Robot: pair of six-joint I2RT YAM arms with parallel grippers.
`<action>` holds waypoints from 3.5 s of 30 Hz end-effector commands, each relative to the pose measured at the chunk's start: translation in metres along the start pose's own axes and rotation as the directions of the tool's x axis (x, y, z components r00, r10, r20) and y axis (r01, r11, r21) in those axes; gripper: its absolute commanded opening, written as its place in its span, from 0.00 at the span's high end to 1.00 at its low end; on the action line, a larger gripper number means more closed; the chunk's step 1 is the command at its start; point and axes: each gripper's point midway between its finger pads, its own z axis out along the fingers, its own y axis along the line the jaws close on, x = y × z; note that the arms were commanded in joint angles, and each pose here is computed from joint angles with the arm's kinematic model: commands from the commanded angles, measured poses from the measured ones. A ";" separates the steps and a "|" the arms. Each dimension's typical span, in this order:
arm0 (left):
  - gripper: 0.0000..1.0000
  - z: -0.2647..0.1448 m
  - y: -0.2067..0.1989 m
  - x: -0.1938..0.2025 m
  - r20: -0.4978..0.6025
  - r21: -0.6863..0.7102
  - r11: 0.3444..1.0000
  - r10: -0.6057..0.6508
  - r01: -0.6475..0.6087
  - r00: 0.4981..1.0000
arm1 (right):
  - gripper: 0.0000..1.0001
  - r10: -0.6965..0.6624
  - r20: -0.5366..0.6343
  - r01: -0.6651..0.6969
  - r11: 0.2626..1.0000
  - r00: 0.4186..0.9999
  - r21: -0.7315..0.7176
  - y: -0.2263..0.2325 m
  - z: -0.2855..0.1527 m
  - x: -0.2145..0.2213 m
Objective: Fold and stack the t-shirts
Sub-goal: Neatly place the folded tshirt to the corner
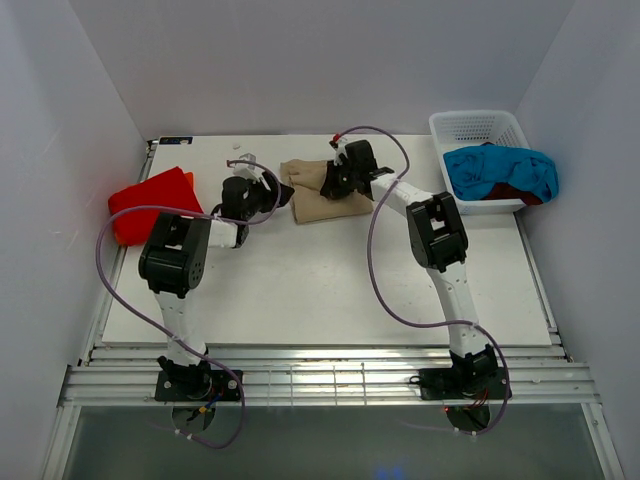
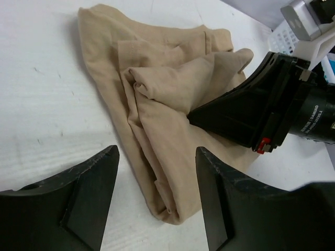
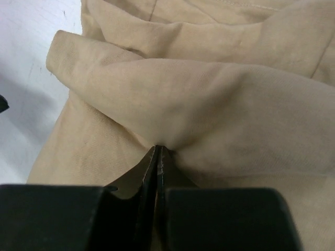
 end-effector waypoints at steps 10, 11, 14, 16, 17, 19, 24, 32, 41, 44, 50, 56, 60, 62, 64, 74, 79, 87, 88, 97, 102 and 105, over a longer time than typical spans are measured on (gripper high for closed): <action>0.28 -0.106 -0.060 0.039 -0.068 0.203 0.969 -0.128 0.140 0.989 | 0.92 0.119 -0.254 -0.082 0.985 0.960 0.151 0.029 -0.074 0.138; 0.27 -0.115 -0.067 0.035 -0.052 0.221 0.966 -0.125 0.133 0.991 | 0.92 0.127 -0.280 -0.083 0.983 0.952 0.162 0.030 -0.080 0.156; 0.27 -0.135 -0.072 0.057 -0.080 0.222 0.961 -0.148 0.163 0.986 | 0.92 0.101 -0.284 -0.052 0.983 0.954 0.175 0.048 -0.088 0.172; 0.27 -0.147 -0.074 0.070 -0.095 0.216 0.959 -0.167 0.185 0.981 | 0.92 0.084 -0.280 -0.033 0.983 0.956 0.180 0.063 -0.090 0.176; 0.27 -0.151 -0.074 0.076 -0.104 0.210 0.958 -0.175 0.194 0.979 | 0.92 0.082 -0.283 -0.031 0.983 0.956 0.181 0.066 -0.090 0.179; 0.27 -0.158 -0.076 0.080 -0.091 0.198 0.960 -0.183 0.198 0.979 | 0.92 0.074 -0.284 -0.022 0.983 0.956 0.183 0.074 -0.091 0.183; 0.26 -0.186 -0.054 0.111 -0.094 0.059 0.974 -0.211 0.217 0.973 | 0.92 0.078 -0.268 -0.025 0.981 0.960 0.194 0.082 -0.094 0.185; 0.25 -0.204 -0.032 0.107 0.000 -0.086 0.984 -0.154 0.153 0.988 | 0.92 0.072 -0.253 -0.024 0.982 0.965 0.189 0.090 -0.094 0.182; 0.25 -0.176 -0.022 0.125 -0.095 -0.144 0.982 -0.138 0.124 0.986 | 0.92 0.071 -0.241 -0.026 0.982 0.968 0.185 0.093 -0.094 0.180; 0.25 -0.169 -0.014 0.135 -0.125 -0.170 0.979 -0.138 0.116 0.983 | 0.92 0.073 -0.240 -0.028 0.982 0.968 0.186 0.093 -0.094 0.182; 0.25 -0.162 -0.019 0.148 -0.165 -0.123 0.982 -0.160 0.141 0.973 | 0.92 0.070 -0.242 -0.027 0.984 0.968 0.179 0.093 -0.094 0.184; 0.24 -0.152 -0.029 0.153 -0.178 -0.096 0.981 -0.182 0.167 0.967 | 0.92 0.074 -0.245 -0.032 0.985 0.967 0.171 0.095 -0.095 0.186; 0.24 -0.142 -0.039 0.153 -0.172 -0.068 0.982 -0.185 0.176 0.968 | 0.92 0.074 -0.241 -0.035 0.987 0.968 0.160 0.099 -0.096 0.186; 0.24 -0.139 -0.043 0.156 -0.179 -0.059 0.982 -0.187 0.179 0.966 | 0.92 0.074 -0.246 -0.035 0.987 0.967 0.158 0.100 -0.098 0.189; 0.24 -0.133 -0.045 0.160 -0.182 -0.054 0.981 -0.193 0.186 0.964 | 0.92 0.073 -0.248 -0.037 0.988 0.966 0.150 0.103 -0.100 0.190; 0.24 -0.113 -0.052 0.165 -0.174 -0.038 0.983 -0.185 0.181 0.967 | 0.92 0.058 -0.221 -0.037 0.995 0.974 0.096 0.118 -0.102 0.189; 0.25 -0.104 -0.054 0.169 -0.183 -0.034 0.984 -0.180 0.176 0.967 | 0.92 0.051 -0.215 -0.038 0.997 0.975 0.064 0.125 -0.103 0.191; 0.75 -0.087 -0.052 0.182 -0.230 -0.030 0.988 -0.153 0.150 0.961 | 0.92 0.031 -0.198 -0.027 0.999 0.980 0.023 0.136 -0.109 0.192; 0.79 -0.085 -0.052 0.183 -0.235 -0.024 0.990 -0.140 0.138 0.962 | 0.92 0.029 -0.192 -0.026 0.999 0.981 0.021 0.136 -0.110 0.191; 1.00 -0.084 -0.068 0.158 -0.235 0.027 1.000 -0.006 0.013 0.972 | 0.77 -0.020 -0.144 0.031 0.997 0.989 0.072 0.134 -0.139 0.179; 1.00 -0.082 -0.085 0.096 -0.218 -0.014 0.974 0.216 -0.225 0.952 | 0.65 -0.076 -0.049 0.086 0.968 0.996 0.238 0.120 -0.196 0.136; 1.00 -0.087 -0.096 0.047 -0.182 -0.041 0.946 0.311 -0.323 0.933 | 0.62 -0.088 0.012 0.081 0.953 0.996 0.292 0.119 -0.230 0.115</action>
